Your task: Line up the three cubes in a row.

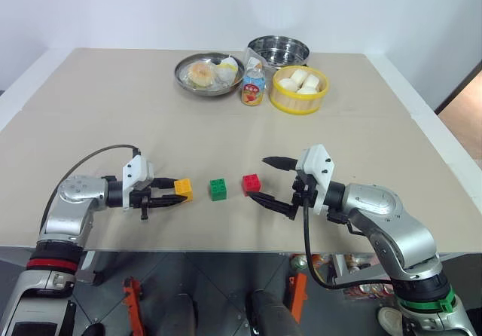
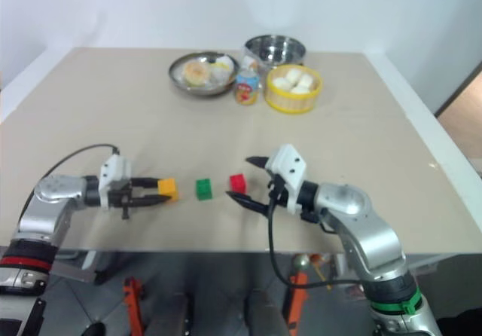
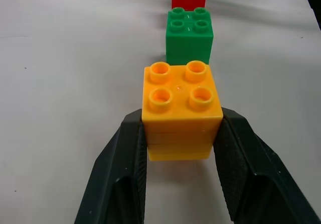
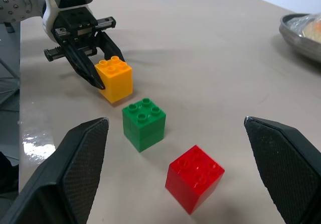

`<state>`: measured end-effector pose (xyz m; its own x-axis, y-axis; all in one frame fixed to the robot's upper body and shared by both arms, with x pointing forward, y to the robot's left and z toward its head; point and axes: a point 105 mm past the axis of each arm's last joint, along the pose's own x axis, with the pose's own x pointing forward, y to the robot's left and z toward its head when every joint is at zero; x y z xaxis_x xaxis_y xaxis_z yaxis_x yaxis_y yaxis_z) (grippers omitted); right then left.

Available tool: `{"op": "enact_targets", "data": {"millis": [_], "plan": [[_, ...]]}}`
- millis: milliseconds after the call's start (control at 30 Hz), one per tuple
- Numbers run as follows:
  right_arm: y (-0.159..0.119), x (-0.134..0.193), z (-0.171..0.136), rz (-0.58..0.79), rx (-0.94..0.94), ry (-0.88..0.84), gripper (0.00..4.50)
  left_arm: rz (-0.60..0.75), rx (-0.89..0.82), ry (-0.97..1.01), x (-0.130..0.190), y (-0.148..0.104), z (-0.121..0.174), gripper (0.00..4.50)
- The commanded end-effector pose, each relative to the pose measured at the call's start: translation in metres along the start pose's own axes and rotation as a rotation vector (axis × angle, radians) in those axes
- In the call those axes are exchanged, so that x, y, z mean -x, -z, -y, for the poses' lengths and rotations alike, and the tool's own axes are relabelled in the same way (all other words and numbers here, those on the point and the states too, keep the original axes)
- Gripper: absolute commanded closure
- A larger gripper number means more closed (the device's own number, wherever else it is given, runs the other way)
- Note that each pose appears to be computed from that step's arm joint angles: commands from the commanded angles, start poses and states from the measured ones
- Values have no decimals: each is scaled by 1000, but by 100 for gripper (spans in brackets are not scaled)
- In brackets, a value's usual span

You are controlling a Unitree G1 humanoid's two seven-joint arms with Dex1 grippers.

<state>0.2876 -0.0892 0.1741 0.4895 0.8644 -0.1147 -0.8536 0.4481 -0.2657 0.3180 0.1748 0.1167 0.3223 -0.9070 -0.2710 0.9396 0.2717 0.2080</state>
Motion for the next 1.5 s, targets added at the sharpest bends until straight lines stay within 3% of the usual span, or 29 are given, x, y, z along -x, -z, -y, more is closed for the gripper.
{"op": "enact_targets", "data": {"millis": [33,400,433,633,667,967,1200,1500], "plan": [[-12,4,-1,31,45,-3,0,-13,-31,10,2,0,0,320],[-13,5,-2,24,47,-7,0,-59,-17,43,-3,12,2,320],[-13,5,-2,24,47,-7,0,-60,-17,44,-3,13,1,220],[-14,6,0,35,30,4,0,-16,-29,9,4,-7,-6,22],[-15,6,0,37,25,6,0,-12,-25,1,5,-10,-6,7],[-13,7,4,53,-3,16,0,127,139,-275,42,-49,-8,7],[-6,-1,21,71,-14,63,0,155,110,-540,43,-41,-29,7],[10,-8,53,52,37,150,0,142,50,-674,23,-31,-52,7]]}}
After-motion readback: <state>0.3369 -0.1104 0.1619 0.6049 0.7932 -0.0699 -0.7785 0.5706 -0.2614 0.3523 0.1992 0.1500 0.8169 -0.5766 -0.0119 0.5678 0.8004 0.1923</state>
